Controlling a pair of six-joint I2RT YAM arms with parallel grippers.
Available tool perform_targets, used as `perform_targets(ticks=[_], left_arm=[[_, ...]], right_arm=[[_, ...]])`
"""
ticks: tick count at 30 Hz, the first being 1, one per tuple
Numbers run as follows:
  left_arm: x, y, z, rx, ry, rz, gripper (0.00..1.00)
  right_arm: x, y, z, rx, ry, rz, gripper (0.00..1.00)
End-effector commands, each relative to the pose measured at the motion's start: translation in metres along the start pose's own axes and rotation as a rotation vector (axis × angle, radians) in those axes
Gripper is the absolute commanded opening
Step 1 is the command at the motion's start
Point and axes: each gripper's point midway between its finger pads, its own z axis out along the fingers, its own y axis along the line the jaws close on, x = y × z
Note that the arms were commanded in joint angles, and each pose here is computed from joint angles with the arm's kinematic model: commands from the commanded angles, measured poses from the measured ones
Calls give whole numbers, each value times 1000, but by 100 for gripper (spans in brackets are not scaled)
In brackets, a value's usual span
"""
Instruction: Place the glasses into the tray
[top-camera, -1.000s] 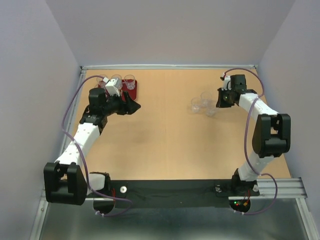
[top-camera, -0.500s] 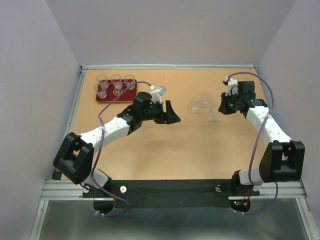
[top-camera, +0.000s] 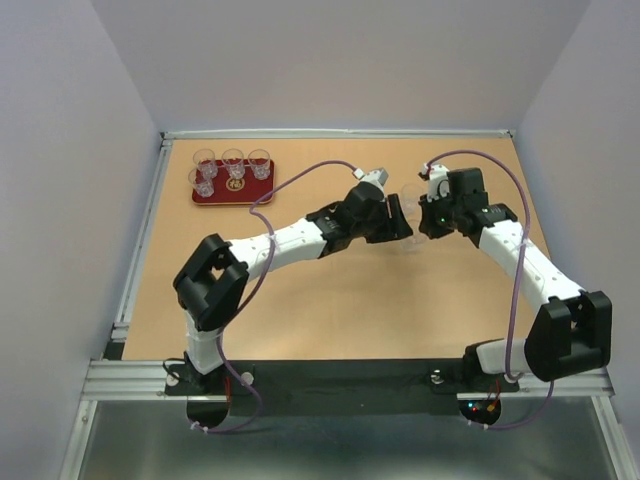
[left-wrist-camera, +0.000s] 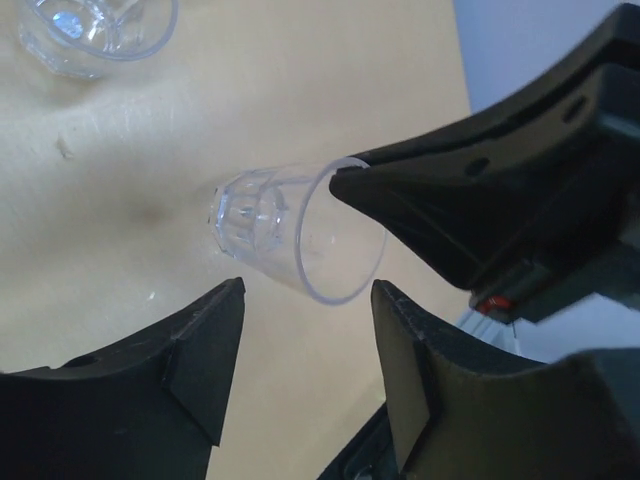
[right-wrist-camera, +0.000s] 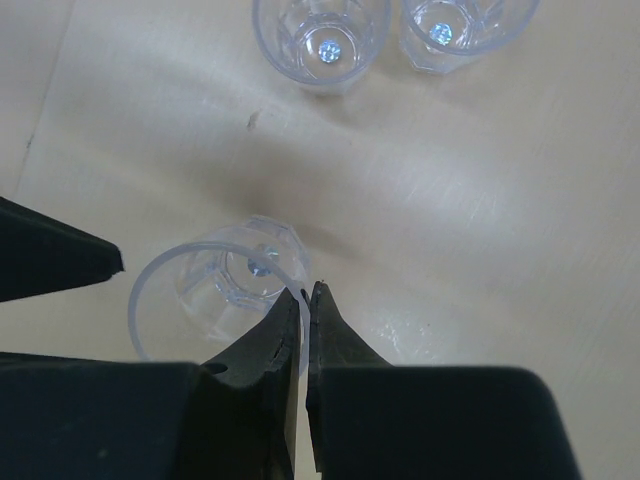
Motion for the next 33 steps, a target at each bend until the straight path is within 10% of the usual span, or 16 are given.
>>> perform_targets(ticks=[1, 20, 33], left_arm=[[-18, -3, 2, -117, -82, -26, 61], [-34, 17, 20, -411, -202, 118, 42], [-30, 25, 28, -486, -169, 273, 0]], right_arm=[[-18, -2, -10, 73, -54, 5, 1], [-33, 15, -20, 69, -97, 13, 4], [-38, 17, -25, 63, -118, 16, 4]])
